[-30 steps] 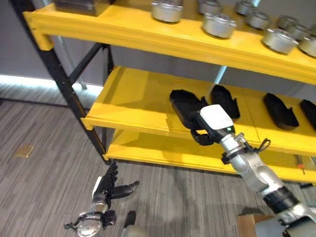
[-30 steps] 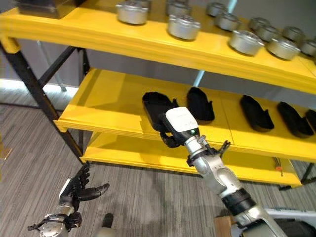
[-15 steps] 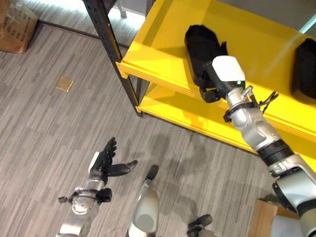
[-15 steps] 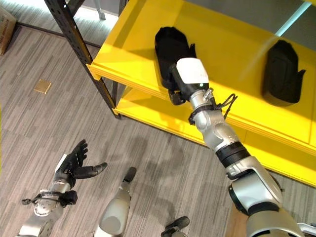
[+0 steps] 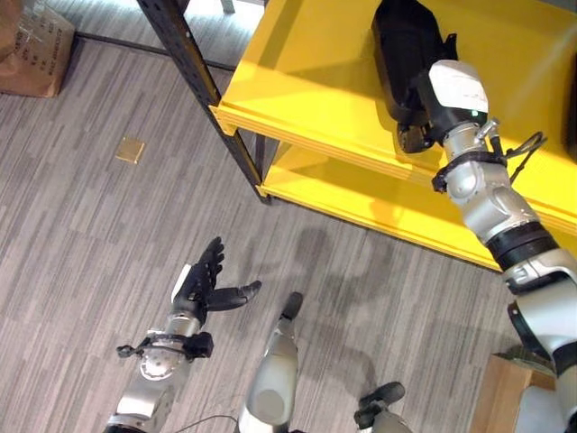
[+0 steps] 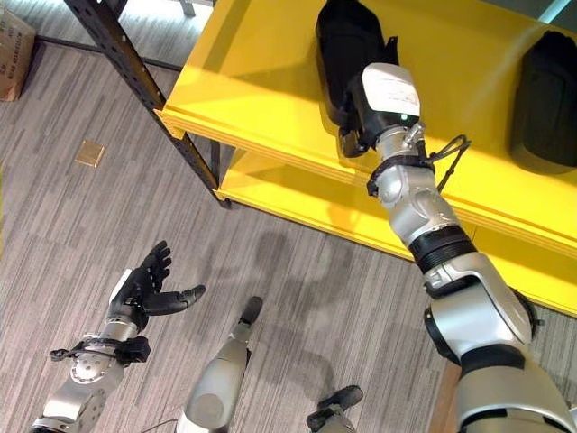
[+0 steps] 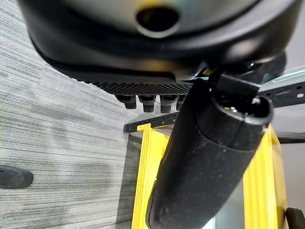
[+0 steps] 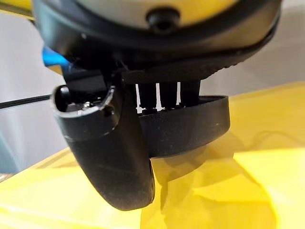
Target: Move parts from the plastic box to the shelf.
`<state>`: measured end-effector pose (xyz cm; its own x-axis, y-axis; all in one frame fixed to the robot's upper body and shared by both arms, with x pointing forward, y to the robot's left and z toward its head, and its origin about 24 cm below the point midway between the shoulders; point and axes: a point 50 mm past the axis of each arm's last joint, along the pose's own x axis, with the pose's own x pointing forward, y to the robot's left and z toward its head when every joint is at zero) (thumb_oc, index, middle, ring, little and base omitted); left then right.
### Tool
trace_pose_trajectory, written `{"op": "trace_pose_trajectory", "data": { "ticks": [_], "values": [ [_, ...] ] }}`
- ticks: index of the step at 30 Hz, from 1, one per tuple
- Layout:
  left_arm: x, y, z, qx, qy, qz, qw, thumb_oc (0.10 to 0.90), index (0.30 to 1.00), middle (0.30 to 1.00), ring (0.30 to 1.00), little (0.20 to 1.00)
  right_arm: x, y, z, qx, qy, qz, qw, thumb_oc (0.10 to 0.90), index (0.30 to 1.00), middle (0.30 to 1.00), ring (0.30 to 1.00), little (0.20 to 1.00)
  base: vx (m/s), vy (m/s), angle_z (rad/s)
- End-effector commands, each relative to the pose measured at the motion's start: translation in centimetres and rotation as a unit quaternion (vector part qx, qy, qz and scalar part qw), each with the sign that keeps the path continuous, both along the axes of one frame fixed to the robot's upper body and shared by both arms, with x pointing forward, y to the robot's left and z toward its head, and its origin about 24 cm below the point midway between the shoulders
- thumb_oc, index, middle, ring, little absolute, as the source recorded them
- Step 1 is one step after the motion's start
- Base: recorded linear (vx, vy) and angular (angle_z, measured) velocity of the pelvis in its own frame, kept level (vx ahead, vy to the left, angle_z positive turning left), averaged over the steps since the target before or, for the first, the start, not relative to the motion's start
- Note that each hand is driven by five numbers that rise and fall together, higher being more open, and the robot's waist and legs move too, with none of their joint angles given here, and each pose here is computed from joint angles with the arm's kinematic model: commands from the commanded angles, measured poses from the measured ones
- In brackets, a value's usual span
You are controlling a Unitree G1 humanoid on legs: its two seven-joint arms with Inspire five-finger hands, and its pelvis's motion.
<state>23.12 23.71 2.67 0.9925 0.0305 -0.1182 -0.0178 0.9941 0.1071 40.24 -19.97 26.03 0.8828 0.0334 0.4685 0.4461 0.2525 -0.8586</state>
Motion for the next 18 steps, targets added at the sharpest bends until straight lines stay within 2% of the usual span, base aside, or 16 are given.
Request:
{"op": "trace_pose_trajectory", "data": {
  "ticks": [1, 11, 18],
  "values": [
    [0.3, -1.6, 2.5, -0.027, -0.08, -0.034, 0.996, 0.9, 1.0, 1.0, 1.0, 1.0, -1.4, -0.1, 8.3, 0.016, -0.153, 0.0, 0.988, 0.4, 0.3, 0.3, 0.3, 0.3, 0.0, 0.0, 0.0],
    [0.6, -1.9, 2.5, -0.033, -0.081, -0.034, 0.996, 0.9, 1.0, 1.0, 1.0, 1.0, -1.1, -1.8, 8.2, 0.065, -0.149, -0.026, 0.986, 0.4, 0.3, 0.3, 0.3, 0.3, 0.0, 0.0, -0.03],
    [0.7, -2.1, 2.7, -0.035, -0.085, -0.037, 0.995, 0.9, 1.0, 1.0, 1.0, 1.0, -0.8, -1.7, 7.8, 0.083, -0.143, -0.026, 0.986, 0.4, 0.3, 0.3, 0.3, 0.3, 0.0, -0.003, -0.02]
  ]
}}
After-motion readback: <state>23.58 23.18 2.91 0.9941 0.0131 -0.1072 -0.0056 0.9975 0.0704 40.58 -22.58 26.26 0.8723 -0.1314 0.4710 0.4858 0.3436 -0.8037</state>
